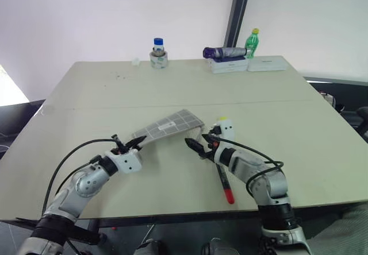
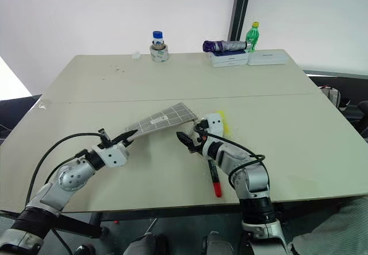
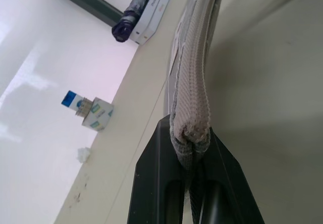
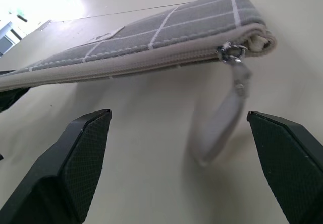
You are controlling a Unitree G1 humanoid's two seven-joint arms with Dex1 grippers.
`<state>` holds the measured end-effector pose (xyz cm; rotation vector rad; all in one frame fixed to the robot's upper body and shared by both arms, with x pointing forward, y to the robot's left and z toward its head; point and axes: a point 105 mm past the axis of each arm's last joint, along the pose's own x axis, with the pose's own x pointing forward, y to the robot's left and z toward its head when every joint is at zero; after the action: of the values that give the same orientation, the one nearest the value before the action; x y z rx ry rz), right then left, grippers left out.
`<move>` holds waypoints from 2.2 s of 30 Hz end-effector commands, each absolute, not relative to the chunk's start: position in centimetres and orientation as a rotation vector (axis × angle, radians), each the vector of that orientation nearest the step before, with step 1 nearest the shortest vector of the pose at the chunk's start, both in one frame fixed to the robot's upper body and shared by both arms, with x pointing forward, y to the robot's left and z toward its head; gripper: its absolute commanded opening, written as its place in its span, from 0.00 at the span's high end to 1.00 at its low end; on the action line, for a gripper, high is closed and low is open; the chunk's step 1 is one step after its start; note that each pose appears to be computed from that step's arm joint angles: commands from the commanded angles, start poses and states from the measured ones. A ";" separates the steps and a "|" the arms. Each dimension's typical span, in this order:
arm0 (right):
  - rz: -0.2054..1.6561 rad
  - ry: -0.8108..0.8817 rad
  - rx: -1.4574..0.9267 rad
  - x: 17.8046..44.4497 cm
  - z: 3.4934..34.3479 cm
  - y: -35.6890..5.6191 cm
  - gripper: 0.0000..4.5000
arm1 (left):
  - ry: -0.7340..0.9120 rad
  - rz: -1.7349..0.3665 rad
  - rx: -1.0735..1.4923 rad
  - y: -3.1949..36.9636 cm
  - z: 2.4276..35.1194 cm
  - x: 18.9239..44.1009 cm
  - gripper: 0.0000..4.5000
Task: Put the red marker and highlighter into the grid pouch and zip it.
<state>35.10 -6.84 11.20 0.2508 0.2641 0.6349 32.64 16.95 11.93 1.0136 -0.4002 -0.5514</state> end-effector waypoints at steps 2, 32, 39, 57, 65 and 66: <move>0.632 0.204 0.284 35.9 12.8 -6.3 0.01 | -0.451 -0.516 1.010 17.0 13.7 32.6 1.00; 0.931 0.009 -0.335 34.6 14.0 -1.2 0.99 | -0.396 -0.494 0.950 15.7 12.9 33.2 1.00; 1.153 -0.077 -0.456 32.8 14.5 2.0 0.99 | -0.375 -0.494 0.954 14.9 12.8 33.6 1.00; 1.414 -0.233 -0.594 30.6 15.4 4.5 0.99 | -0.375 -0.495 0.956 13.9 13.4 33.9 1.00; 1.399 -0.202 -0.481 31.2 15.9 2.7 0.68 | -0.381 -0.488 0.950 14.0 13.7 34.0 1.00; 1.393 -0.197 -0.482 31.3 15.8 2.5 0.58 | -0.382 -0.487 0.950 14.0 13.7 34.1 1.00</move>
<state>31.53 2.63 14.35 -0.4997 -0.1335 1.3993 34.08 14.16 12.38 0.9478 -0.3338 -0.5026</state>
